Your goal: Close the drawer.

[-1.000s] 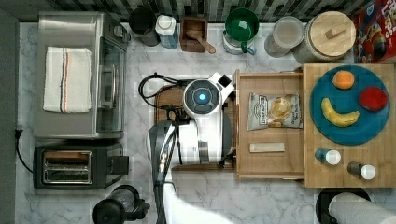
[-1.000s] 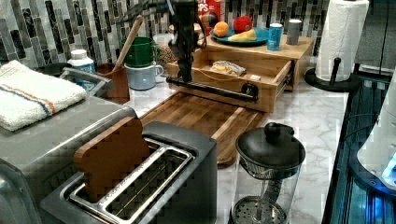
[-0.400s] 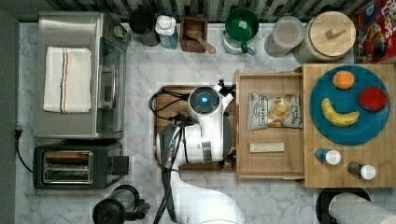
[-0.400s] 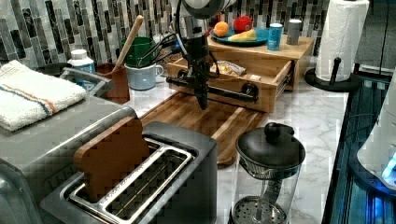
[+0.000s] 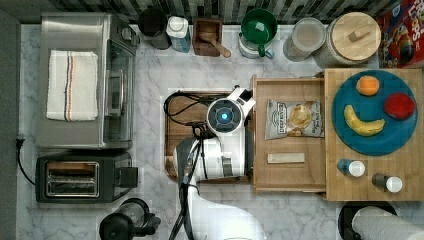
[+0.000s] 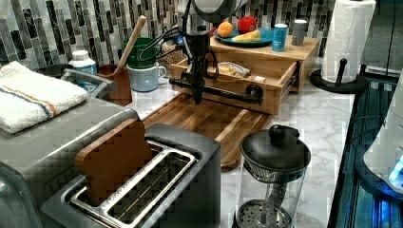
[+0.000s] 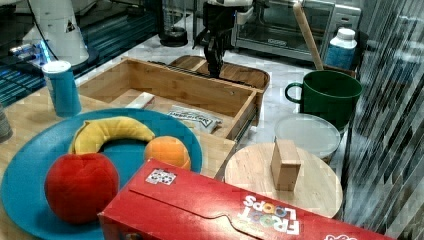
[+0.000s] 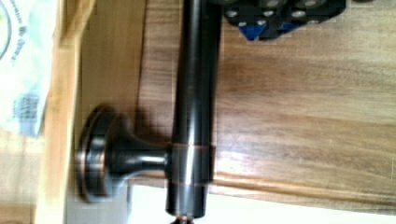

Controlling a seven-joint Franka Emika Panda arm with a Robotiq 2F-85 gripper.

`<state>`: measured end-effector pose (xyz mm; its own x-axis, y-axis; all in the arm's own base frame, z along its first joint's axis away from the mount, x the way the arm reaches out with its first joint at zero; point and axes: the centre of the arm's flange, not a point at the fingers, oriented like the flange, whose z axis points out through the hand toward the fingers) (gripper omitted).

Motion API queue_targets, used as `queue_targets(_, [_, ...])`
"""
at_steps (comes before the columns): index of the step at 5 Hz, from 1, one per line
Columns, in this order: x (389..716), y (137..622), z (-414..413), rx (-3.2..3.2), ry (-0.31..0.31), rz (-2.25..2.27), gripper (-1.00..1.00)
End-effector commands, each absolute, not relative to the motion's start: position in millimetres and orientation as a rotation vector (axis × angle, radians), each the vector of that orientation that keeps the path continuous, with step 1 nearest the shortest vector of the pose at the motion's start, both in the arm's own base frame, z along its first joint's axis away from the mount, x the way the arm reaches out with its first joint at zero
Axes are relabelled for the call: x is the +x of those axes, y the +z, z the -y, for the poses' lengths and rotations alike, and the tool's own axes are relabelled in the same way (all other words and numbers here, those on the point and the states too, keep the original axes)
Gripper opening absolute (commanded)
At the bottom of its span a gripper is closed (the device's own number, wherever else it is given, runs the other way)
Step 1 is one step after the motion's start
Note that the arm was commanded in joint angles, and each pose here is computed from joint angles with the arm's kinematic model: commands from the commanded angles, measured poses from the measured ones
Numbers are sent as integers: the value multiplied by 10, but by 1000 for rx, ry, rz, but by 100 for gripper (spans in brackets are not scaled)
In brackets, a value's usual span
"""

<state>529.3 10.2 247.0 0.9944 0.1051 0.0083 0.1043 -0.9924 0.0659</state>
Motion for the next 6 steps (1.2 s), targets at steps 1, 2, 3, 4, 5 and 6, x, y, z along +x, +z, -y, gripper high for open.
queue_targets(1, [5476, 2819, 447, 3075, 97, -201, -100])
queue_targets(2, [5483, 2800, 754, 3066, 96, -190, -100])
queue_targets(3, [5409, 2836, 1154, 3061, 99, -185, -100])
queue_targets(4, [5350, 2892, 1610, 3059, 82, -198, -100])
queue_targets(5, [5289, 2933, 2134, 3029, 86, -196, -100])
queue_targets(6, [5256, 2911, 2612, 3017, 95, -195, -100])
